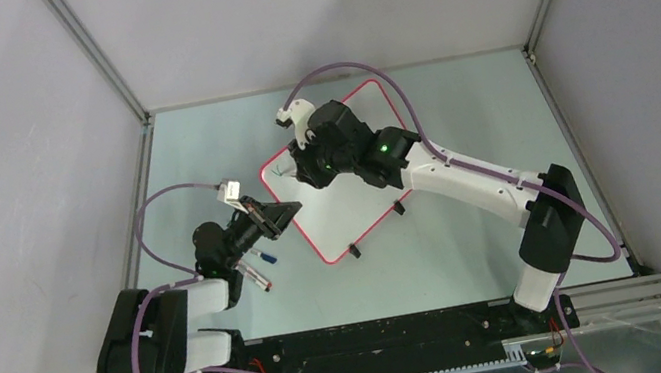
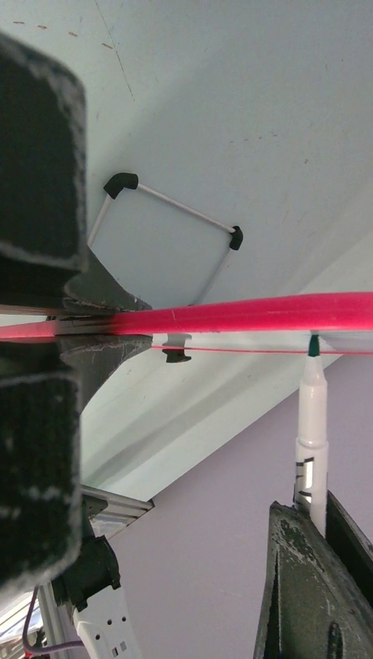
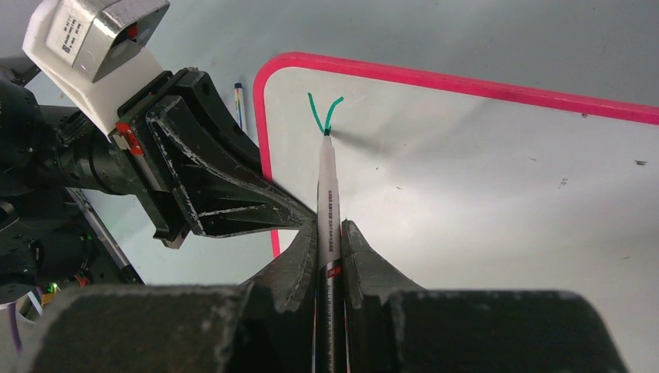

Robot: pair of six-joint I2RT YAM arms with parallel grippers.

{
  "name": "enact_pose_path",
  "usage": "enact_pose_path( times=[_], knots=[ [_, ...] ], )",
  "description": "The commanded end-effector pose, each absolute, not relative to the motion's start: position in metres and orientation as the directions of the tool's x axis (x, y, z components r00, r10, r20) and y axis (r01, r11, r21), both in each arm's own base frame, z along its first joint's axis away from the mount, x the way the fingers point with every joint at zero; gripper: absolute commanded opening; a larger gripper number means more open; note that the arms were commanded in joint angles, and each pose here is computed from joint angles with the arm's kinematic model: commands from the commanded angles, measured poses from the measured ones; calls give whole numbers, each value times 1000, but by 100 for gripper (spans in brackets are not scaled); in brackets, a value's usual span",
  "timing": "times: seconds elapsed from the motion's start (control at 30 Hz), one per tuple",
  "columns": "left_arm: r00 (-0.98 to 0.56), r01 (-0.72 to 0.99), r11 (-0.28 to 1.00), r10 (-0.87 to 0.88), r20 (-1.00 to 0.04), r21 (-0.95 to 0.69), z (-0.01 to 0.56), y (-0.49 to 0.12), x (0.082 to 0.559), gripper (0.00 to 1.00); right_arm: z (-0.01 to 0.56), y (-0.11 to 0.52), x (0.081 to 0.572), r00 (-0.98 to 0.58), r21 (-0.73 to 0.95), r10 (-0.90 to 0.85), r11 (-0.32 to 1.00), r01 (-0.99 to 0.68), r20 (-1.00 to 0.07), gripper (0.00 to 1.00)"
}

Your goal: Write a sentence on the whiteboard

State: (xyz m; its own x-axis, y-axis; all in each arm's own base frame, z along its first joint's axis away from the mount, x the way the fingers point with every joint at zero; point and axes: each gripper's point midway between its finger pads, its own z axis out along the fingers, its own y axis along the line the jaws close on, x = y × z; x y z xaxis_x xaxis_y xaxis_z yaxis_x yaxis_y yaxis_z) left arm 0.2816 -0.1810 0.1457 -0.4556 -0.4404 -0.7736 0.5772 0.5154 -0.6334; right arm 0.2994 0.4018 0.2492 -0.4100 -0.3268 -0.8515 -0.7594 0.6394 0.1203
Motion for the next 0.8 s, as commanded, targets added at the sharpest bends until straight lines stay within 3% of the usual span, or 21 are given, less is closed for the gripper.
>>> enact_pose_path(
  times=[0.0,0.77],
  knots=[
    [-391,611,561,-399,-829,-558,148,-178,288,4,252,396,296,-410,119,-322,646,-754,-854,0],
    [-389,610,567,-395,-832,-554,148,-177,287,4,247,390,292,-421,113,-336,654,-748,-843,0]
  ],
)
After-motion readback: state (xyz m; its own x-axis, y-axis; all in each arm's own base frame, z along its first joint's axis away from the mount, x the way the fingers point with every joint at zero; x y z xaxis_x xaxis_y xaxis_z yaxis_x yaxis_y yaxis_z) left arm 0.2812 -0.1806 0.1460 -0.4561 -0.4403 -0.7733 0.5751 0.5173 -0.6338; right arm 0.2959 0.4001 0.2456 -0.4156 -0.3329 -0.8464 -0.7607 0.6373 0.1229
